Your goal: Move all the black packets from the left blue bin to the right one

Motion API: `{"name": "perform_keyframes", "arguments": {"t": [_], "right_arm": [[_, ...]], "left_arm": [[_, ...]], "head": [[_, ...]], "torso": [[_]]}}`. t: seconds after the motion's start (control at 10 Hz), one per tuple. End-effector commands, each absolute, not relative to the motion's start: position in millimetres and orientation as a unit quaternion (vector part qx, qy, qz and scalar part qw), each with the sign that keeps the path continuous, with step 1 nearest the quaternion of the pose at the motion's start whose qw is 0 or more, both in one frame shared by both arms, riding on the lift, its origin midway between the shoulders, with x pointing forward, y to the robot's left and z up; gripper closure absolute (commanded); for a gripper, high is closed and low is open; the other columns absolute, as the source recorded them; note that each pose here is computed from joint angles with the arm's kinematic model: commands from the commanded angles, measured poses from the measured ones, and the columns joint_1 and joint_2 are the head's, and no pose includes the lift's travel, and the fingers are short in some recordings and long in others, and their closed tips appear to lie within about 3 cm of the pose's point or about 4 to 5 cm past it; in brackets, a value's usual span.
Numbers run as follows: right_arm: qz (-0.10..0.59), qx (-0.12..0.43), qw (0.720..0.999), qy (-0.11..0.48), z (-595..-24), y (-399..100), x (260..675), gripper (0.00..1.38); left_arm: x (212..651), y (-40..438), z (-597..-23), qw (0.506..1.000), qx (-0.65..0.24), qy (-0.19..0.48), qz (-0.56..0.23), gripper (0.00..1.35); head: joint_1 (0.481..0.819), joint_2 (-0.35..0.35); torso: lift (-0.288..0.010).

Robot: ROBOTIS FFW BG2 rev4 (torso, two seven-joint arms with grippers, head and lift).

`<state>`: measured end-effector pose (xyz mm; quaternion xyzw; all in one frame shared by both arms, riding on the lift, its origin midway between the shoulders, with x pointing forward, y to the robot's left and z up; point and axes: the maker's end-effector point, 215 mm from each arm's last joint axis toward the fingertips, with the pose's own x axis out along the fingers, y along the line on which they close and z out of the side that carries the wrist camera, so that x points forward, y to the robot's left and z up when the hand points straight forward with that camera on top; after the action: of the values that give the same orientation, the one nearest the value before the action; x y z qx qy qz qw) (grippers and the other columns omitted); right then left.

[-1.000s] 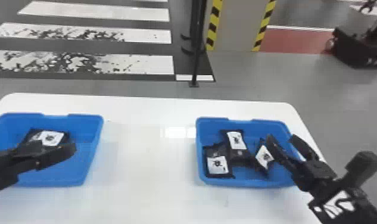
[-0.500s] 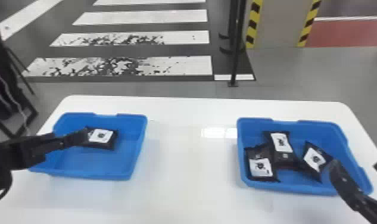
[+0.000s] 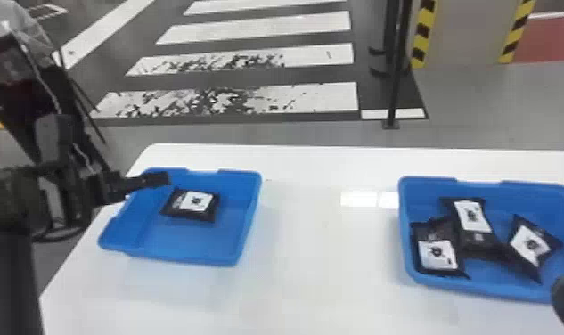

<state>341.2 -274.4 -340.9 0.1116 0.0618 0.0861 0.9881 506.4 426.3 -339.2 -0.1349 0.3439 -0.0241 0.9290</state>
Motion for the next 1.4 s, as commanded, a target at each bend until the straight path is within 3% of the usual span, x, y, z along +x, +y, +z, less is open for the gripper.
{"name": "perform_keyframes", "arguments": {"t": [0.0,0.4,1.1,1.3], "right_arm": [[0.091,0.119,0.986,0.068,-347,-271,343,0.13],[0.099,0.134,0.983,0.075,-357,-263,346,0.13],[0.101,0.147,0.981,0.08,-368,-260,353,0.13],[0.102,0.156,0.979,0.083,-373,-258,353,0.13]], "left_arm": [[535,424,-351,0.917,-0.144,0.371,-0.027,0.17],[548,427,-401,0.881,-0.167,0.442,-0.009,0.21],[555,421,-449,0.849,-0.171,0.499,0.014,0.24],[556,426,-457,0.846,-0.168,0.506,0.025,0.47]], "head": [[0.695,0.2],[0.695,0.202],[0.695,0.203],[0.695,0.2]], "torso": [[-0.15],[-0.15],[-0.15],[-0.15]]}}
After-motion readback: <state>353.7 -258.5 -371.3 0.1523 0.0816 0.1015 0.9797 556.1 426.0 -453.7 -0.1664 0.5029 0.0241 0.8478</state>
